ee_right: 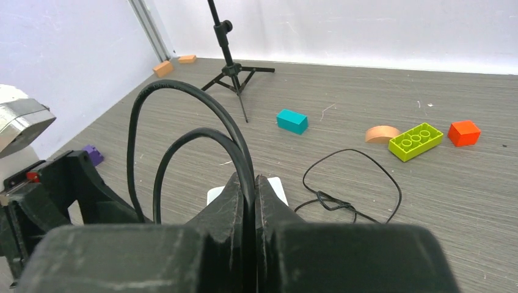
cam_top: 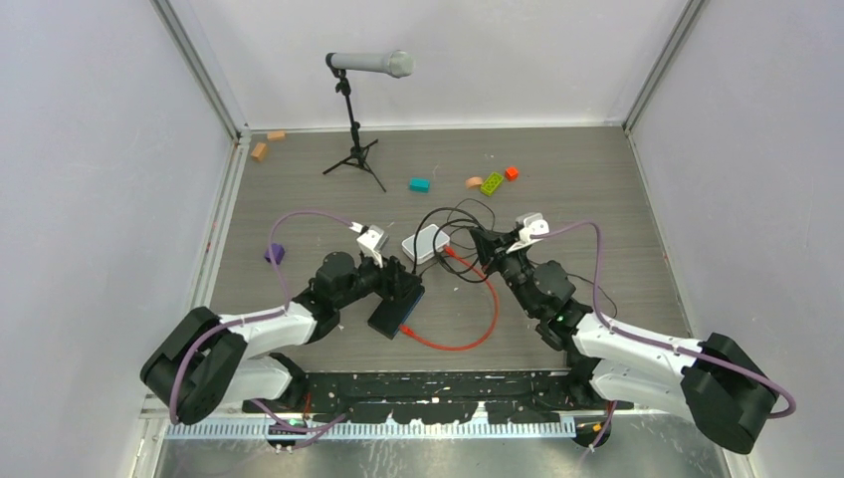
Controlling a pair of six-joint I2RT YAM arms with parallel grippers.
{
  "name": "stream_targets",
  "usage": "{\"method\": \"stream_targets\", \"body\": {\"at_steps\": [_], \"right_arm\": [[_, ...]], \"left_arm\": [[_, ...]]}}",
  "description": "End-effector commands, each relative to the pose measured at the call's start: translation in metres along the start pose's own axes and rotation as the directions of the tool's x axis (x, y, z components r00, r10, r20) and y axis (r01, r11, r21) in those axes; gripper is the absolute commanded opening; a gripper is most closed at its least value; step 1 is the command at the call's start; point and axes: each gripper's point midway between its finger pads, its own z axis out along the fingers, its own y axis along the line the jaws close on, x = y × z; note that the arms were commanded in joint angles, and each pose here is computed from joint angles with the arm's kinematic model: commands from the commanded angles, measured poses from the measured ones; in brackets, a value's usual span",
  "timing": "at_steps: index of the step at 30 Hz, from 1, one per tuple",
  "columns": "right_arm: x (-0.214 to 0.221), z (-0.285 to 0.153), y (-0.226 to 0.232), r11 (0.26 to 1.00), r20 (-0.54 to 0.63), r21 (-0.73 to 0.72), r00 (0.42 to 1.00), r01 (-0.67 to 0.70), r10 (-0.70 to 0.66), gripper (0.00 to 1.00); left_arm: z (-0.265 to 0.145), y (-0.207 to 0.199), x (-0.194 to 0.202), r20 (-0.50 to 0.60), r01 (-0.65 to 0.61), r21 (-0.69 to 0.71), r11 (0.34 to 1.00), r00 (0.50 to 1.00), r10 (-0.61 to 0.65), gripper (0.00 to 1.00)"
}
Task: Insert the plug into the switch port
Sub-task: Pick up the connector from the center of the board.
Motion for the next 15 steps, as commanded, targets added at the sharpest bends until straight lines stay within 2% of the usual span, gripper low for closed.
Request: {"method": "stream_targets", "body": {"at_steps": [1,6,8,10,15], "right_arm": [[-0.023,-0.004,0.004,0.998,0.076,-0.025,0.996,-0.054,0.056,0.00],[-0.022,-0.007,0.006,0.996,0.074,-0.038,0.994,-0.078,0.081,0.01],[-0.023,-0.007,0.005,0.996,0.076,-0.037,0.994,-0.081,0.084,0.00],[-0.023,-0.008,0.004,0.996,0.076,-0.032,0.994,-0.081,0.084,0.00],[-0.022,-0.010,0.001,0.998,0.065,-0.021,0.996,-0.064,0.065,0.01]], "left_arm": [[0.012,-0.011,-0.045,0.158,-0.082,0.036,0.996,0.984,0.076,0.59],[0.018,-0.019,-0.049,0.177,-0.102,0.091,0.991,0.981,0.084,0.58],[0.020,-0.025,-0.046,0.162,-0.101,0.128,0.987,0.984,0.079,0.53],[0.020,-0.030,-0.040,0.141,-0.099,0.165,0.981,0.987,0.075,0.44],[0.014,-0.036,-0.029,0.118,-0.120,0.202,0.972,0.988,0.098,0.15]]}}
